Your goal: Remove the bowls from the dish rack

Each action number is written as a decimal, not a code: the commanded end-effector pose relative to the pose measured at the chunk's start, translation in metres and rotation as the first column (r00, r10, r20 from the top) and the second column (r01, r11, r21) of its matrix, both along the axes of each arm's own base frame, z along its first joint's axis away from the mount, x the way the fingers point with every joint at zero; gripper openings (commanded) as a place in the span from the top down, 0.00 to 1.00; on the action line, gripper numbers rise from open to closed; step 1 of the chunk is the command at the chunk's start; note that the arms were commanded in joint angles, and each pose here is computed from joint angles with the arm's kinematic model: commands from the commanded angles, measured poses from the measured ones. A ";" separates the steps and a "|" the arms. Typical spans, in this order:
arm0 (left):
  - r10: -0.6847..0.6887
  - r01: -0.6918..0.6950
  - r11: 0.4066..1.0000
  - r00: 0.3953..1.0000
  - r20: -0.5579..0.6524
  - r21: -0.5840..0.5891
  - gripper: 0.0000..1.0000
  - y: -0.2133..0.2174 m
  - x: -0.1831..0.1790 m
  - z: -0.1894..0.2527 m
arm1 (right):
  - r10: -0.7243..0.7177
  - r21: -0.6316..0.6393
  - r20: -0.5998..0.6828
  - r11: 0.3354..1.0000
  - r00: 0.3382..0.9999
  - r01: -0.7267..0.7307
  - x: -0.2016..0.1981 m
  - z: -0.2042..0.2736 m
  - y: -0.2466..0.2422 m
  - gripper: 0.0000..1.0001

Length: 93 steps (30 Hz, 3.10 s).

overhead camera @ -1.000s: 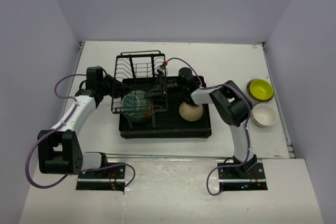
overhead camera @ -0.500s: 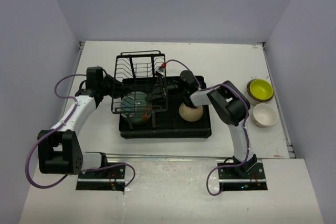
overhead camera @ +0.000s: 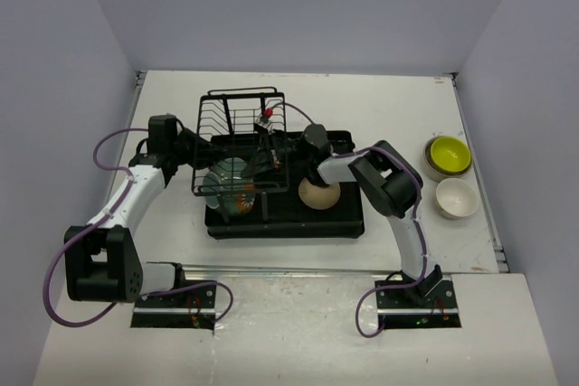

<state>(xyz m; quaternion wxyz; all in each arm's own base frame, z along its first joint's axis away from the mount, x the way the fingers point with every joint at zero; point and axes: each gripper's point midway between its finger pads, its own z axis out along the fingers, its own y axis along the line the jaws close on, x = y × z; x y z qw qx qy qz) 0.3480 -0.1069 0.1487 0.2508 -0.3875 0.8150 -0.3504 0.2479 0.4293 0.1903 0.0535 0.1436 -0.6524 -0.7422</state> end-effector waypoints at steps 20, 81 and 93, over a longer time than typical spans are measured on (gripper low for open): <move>-0.023 0.024 0.999 0.999 0.024 -0.033 0.88 -0.007 -0.005 0.012 | 0.012 0.085 -0.063 0.996 0.998 -0.006 -0.024 -0.017 -0.002 1.00; 0.020 -0.019 0.999 1.000 0.022 -0.047 0.87 0.001 -0.003 0.005 | -0.038 0.088 0.166 0.996 0.985 0.023 0.004 0.047 -0.056 1.00; 0.027 -0.026 0.999 1.000 0.017 -0.043 0.87 0.002 -0.001 0.005 | -0.058 0.101 0.197 0.994 0.979 0.038 0.016 0.058 -0.069 1.00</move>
